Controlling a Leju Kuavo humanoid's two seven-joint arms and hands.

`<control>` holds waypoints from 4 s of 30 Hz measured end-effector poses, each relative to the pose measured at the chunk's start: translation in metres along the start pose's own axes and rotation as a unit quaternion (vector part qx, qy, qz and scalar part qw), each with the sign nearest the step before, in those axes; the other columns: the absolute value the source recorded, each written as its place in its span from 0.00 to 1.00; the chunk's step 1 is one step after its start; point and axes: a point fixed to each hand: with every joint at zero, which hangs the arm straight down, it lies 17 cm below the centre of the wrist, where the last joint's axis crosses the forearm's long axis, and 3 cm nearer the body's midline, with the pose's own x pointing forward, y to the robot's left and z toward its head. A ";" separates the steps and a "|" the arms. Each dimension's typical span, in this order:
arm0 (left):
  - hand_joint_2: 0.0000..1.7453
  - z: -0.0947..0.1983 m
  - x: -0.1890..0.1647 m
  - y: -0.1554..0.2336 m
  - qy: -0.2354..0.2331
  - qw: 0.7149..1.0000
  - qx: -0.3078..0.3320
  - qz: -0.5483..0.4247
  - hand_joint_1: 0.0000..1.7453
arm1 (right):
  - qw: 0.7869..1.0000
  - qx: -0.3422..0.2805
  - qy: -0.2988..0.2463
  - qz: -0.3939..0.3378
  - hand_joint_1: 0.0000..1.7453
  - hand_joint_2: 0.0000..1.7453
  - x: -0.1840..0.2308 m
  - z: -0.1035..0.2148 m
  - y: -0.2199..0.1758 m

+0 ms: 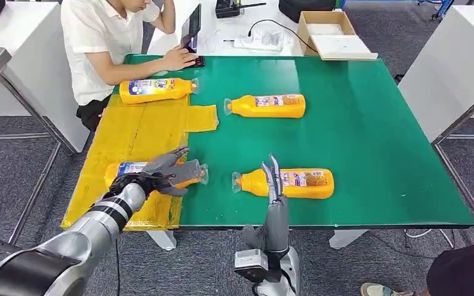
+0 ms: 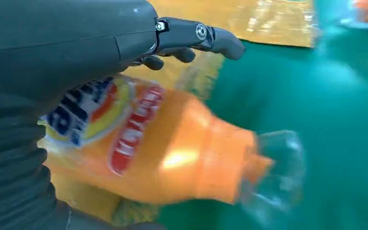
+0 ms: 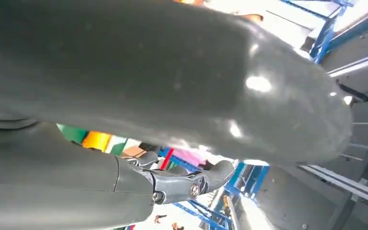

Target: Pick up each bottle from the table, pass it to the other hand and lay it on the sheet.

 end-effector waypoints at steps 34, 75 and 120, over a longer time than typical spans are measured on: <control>1.00 0.126 0.064 0.096 -0.235 0.745 0.284 0.555 0.00 | 0.971 0.037 -0.072 0.227 0.00 1.00 -0.021 0.003 -0.058; 1.00 0.180 0.124 0.083 -0.310 0.772 0.326 0.449 0.00 | 0.885 0.176 0.196 0.384 0.00 1.00 -0.262 0.034 -0.134; 1.00 0.164 0.141 0.068 -0.312 0.775 0.272 0.477 0.00 | 0.854 0.200 0.103 0.469 0.00 1.00 -0.228 0.016 -0.121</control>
